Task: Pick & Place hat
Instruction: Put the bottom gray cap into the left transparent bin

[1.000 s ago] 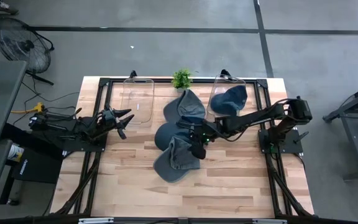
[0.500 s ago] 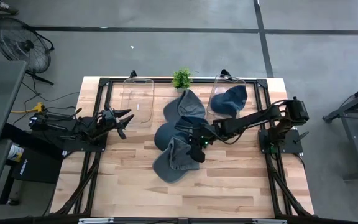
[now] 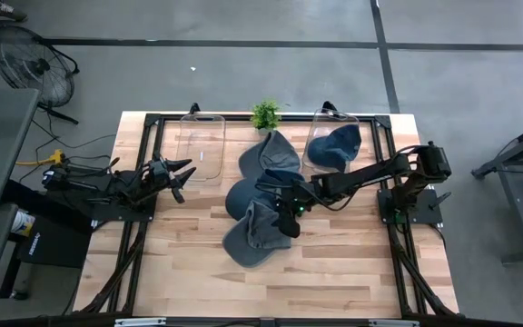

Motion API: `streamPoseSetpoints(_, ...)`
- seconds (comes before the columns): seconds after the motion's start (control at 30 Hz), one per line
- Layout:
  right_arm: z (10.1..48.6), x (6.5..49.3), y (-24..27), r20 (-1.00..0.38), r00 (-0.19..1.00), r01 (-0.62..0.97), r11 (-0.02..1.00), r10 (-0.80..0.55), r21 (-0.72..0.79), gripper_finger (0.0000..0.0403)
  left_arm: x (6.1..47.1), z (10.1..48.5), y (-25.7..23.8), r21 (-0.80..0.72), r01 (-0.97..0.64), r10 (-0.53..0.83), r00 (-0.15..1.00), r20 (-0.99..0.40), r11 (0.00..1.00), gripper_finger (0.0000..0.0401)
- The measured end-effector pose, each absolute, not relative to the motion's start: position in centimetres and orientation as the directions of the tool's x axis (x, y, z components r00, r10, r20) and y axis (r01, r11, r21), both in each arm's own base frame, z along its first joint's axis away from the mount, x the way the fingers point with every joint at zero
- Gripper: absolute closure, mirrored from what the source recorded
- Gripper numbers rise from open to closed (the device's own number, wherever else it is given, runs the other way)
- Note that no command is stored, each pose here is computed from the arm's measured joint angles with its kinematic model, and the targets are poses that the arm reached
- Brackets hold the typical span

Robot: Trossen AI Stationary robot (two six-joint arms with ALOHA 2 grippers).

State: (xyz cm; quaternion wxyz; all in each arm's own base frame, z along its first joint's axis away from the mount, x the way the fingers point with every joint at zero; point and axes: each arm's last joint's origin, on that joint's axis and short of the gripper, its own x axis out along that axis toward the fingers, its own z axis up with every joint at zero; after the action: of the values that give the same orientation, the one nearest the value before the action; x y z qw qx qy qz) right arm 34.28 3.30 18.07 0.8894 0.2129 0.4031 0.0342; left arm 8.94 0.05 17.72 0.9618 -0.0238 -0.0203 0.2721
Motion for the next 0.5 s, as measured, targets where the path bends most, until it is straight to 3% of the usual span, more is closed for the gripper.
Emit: streamPoseSetpoints(0.5,18.33,34.56,3.01,-0.674,0.698,0.106,0.896,0.242,0.431,0.0379,8.94,17.72,0.05,-0.057,-0.522,0.524,0.851,0.026,0.851,0.0259)
